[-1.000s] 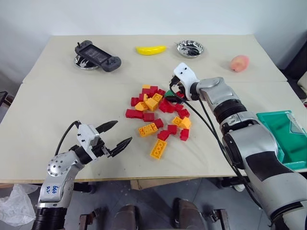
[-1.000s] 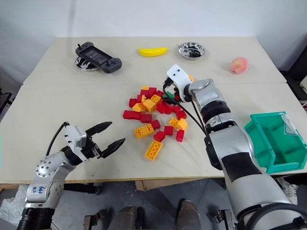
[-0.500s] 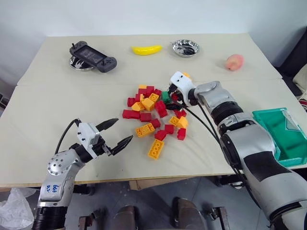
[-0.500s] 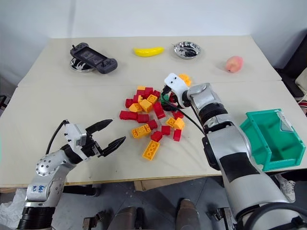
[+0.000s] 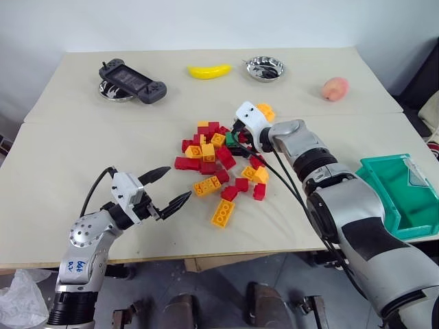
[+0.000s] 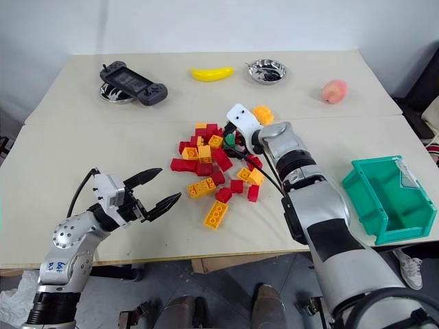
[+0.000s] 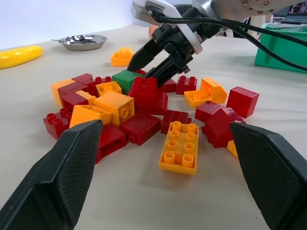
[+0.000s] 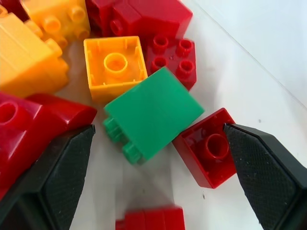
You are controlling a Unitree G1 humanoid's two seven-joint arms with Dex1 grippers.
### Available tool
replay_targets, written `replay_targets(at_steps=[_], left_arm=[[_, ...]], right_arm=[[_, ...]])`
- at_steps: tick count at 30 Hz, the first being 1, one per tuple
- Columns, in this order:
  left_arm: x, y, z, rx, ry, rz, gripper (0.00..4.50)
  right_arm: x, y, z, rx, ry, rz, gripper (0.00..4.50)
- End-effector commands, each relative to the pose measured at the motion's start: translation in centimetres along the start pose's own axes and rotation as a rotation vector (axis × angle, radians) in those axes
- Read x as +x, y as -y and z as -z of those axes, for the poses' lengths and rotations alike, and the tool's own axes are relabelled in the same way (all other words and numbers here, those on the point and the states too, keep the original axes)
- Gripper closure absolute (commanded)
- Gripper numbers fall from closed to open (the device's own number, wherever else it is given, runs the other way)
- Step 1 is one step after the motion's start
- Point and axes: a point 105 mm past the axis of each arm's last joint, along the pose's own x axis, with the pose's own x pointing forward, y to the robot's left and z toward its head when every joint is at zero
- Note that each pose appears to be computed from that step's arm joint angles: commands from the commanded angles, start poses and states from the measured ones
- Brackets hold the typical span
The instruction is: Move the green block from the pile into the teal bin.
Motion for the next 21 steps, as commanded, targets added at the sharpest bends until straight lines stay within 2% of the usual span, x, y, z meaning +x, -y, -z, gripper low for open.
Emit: replay_targets(at_steps=[1,5,12,21], left_arm=[[-0.01,-0.15,-0.69,0.023,0.016,0.001,0.0],[-0.18,-0.22,-0.69,0.023,0.015,-0.006,0.0],[-0.34,0.02,-0.54,0.014,0.014,-0.018,0.0],[-0.3,0.2,-0.42,0.005,0.01,-0.011,0.0]], right_arm=[[-0.13,-0.06,-2.72,-0.029,0.096,0.001,0.94],[-0.1,-0.19,-2.84,-0.051,0.107,-0.004,2.32],[-0.37,-0.23,-3.27,-0.111,0.139,-0.019,2.32],[-0.73,0.43,-2.5,-0.077,0.125,-0.008,2.32]])
